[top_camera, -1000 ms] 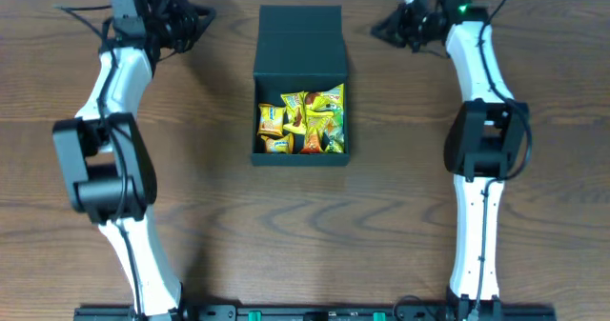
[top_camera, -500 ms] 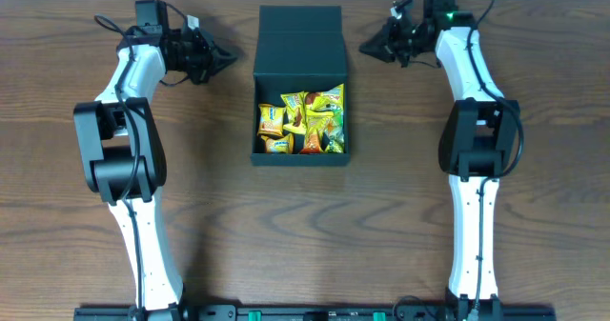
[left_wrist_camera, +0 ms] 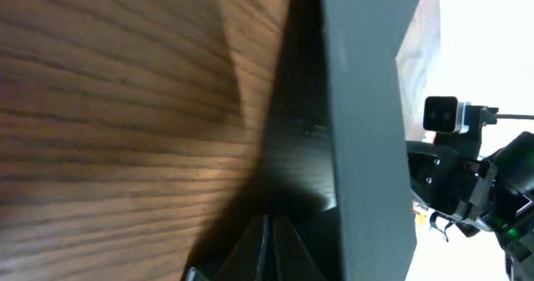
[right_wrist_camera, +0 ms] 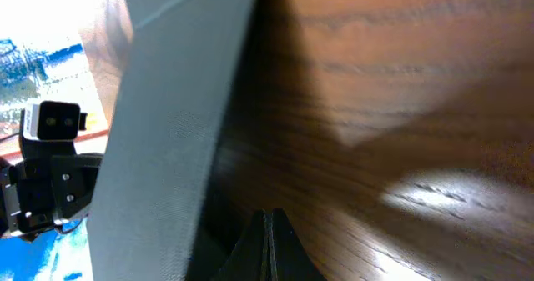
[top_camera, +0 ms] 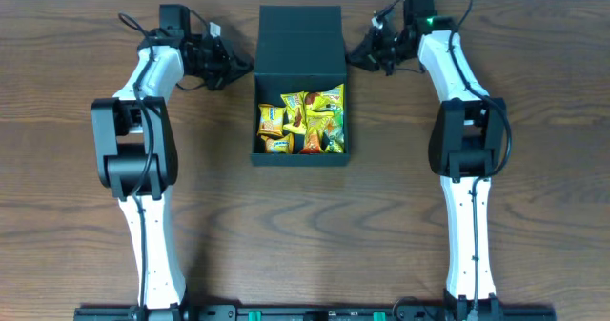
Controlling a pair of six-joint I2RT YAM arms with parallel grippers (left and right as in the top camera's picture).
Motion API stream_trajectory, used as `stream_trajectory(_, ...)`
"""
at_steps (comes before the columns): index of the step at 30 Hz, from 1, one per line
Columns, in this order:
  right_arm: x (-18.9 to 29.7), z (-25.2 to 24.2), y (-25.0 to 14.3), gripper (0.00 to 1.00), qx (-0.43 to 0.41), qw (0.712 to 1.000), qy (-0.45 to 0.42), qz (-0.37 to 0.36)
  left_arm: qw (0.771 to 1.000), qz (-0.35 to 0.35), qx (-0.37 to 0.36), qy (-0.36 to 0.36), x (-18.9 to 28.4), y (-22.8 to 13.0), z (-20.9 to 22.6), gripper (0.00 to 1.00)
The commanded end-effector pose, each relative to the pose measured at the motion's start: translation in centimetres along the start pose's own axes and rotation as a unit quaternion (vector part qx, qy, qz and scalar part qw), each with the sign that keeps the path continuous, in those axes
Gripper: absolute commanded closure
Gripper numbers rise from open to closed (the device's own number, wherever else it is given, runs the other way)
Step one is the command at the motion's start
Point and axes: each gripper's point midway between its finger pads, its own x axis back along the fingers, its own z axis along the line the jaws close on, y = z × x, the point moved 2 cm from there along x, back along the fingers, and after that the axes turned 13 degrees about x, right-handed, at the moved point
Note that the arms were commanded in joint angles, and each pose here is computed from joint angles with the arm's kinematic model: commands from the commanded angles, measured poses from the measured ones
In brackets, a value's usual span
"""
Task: Pack container
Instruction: 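Move both grippers to the box lid's back edge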
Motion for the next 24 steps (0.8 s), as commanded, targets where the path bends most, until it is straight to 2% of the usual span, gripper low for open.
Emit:
stream_trajectory(1, -0.6, 1.1, -0.9, 0.99, -0.008, 0.999, 0.027, 0.018, 1.0, -0.003, -0.016, 0.005, -0.7, 0.3, 0.1, 0.95)
stream_trajectory(17, -0.5, 5.4, 0.6, 0.99, 0.053, 0.988, 0.144, 0.001, 0.994, -0.029, -0.088, -0.061, -1.2, 1.3, -3.7, 0.94)
stream_trajectory(24, 1.6, 8.6, 2.3, 0.99, 0.093, 0.966, 0.24, -0.01, 0.972, -0.005, -0.16, -0.172, 0.3, 0.9, -8.5, 0.94)
